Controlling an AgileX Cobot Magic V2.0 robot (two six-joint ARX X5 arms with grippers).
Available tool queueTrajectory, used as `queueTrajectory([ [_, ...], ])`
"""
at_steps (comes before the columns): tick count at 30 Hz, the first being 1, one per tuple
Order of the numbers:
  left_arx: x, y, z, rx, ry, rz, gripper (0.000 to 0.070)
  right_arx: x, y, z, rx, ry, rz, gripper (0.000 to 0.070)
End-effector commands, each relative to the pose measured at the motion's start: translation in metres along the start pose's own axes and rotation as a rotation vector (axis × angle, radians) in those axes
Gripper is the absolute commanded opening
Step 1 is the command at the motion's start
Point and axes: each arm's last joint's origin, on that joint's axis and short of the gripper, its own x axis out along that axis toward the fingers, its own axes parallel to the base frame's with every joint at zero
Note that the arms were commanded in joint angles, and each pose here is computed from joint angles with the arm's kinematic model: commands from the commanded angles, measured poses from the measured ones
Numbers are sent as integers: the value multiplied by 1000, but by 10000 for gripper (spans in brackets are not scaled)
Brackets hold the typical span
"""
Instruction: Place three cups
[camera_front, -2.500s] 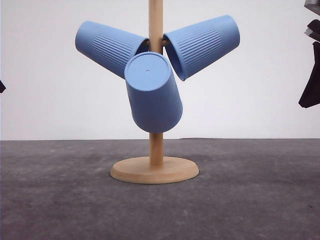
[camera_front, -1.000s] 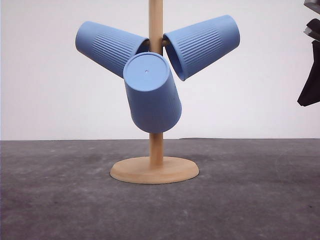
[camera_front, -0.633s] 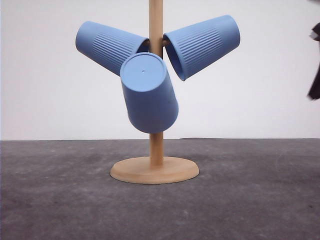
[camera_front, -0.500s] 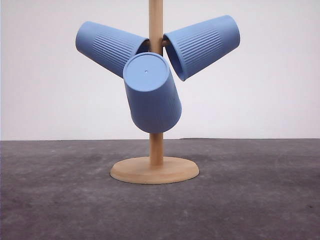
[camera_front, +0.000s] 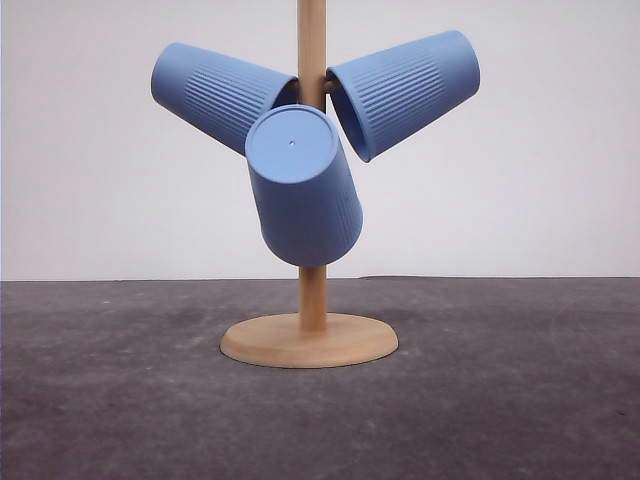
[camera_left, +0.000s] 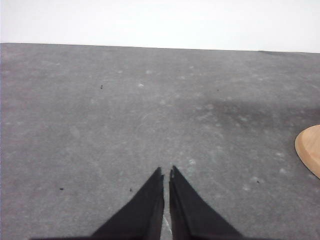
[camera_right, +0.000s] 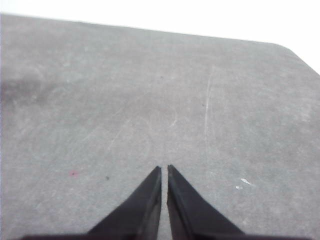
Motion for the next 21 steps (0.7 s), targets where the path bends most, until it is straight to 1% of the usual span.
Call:
queueTrajectory([
  [1, 1, 0, -5, 3, 18, 4, 0, 0, -1, -1, 20, -16, -3, 18],
  [4, 1, 0, -5, 3, 18, 4, 0, 1, -1, -7, 22, -35, -5, 18],
  [8, 1, 0, -5, 3, 18, 4, 0, 1, -1, -5, 18, -71, 4, 18],
  [21, 1, 0, -5, 4, 18, 4, 0, 1, -1, -6, 20, -68, 4, 18],
])
